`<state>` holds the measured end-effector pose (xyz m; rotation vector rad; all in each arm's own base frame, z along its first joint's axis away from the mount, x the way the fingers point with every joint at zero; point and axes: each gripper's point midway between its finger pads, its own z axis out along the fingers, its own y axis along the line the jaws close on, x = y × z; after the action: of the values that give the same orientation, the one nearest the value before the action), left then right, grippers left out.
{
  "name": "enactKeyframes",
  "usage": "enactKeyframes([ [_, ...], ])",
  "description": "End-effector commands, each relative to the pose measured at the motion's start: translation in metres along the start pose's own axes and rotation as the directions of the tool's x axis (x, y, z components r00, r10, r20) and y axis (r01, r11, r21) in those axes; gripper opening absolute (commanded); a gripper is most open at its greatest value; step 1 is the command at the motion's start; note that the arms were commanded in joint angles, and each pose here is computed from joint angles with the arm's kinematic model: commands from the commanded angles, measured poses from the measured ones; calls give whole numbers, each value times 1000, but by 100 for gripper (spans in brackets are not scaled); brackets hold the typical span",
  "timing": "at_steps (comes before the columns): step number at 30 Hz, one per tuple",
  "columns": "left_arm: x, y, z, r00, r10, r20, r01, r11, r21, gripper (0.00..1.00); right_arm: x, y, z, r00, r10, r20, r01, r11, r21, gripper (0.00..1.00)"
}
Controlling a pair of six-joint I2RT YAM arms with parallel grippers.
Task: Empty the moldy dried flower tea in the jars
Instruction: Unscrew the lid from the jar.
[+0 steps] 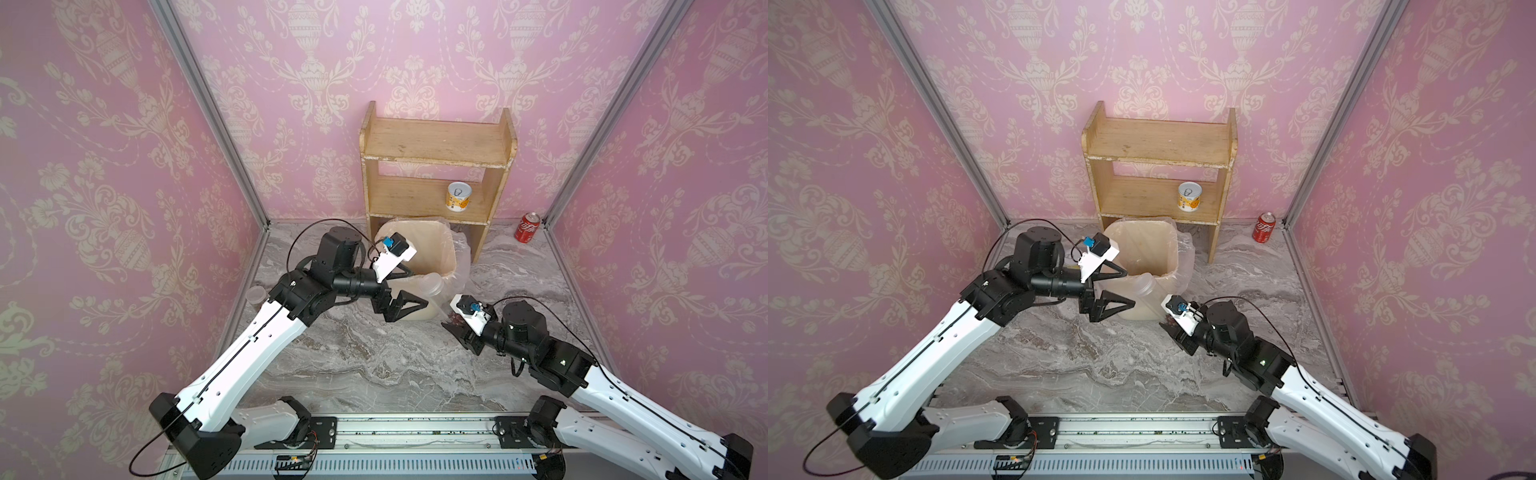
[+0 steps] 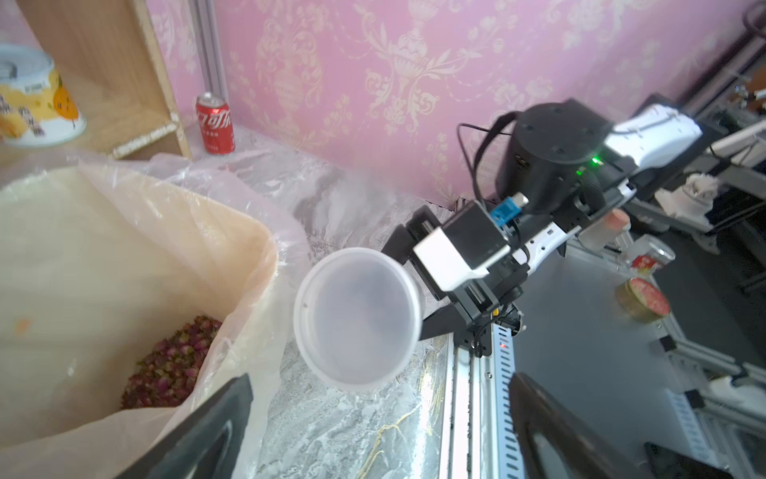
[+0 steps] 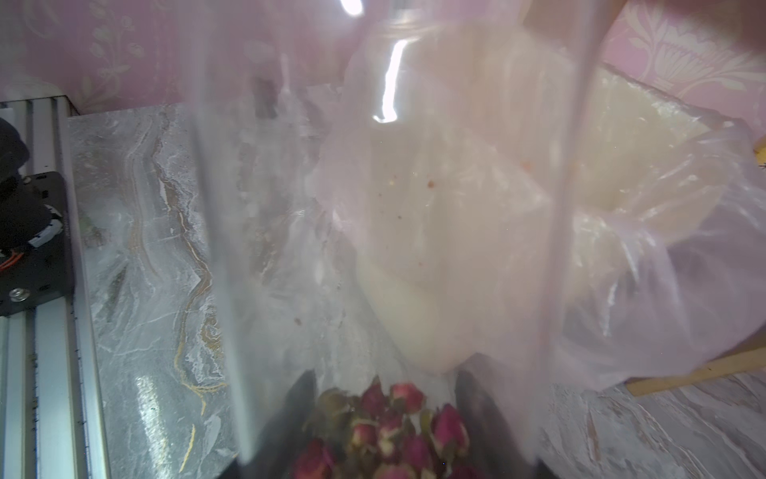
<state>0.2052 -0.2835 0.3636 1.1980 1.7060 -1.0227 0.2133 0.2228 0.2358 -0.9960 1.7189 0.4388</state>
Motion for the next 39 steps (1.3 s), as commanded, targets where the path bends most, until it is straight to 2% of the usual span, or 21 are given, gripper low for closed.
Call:
enactKeyframes([
  [1,11,-15,0,980,197,23,-198,977,83,99,-7,27,-2,998,24,51,-15,987,-162,26],
  [5,10,-27,-3,969,241,57,-246,960,136,98,-8,43,-2,997,12,80,9,967,-254,27],
  [8,11,-28,-1,972,231,45,-235,958,163,96,-7,49,-1,997,9,80,14,958,-287,28],
  [16,14,-29,8,984,178,10,-175,956,236,86,-6,50,2,997,-5,76,27,954,-298,30],
  [19,11,-25,10,985,170,20,-170,959,226,74,-3,51,3,998,-7,64,26,954,-300,30],
  [22,12,-24,11,986,165,21,-165,961,223,67,-1,51,4,999,-7,54,23,953,-301,30],
  [27,11,-22,10,984,172,35,-176,966,191,68,1,50,5,999,-5,52,20,955,-297,30],
  [35,17,-18,13,992,128,-3,-125,974,186,43,-1,48,5,999,-3,53,18,958,-287,30],
  [39,15,-9,16,998,67,-9,-65,987,146,36,-1,41,6,999,-8,48,20,969,-247,29],
])
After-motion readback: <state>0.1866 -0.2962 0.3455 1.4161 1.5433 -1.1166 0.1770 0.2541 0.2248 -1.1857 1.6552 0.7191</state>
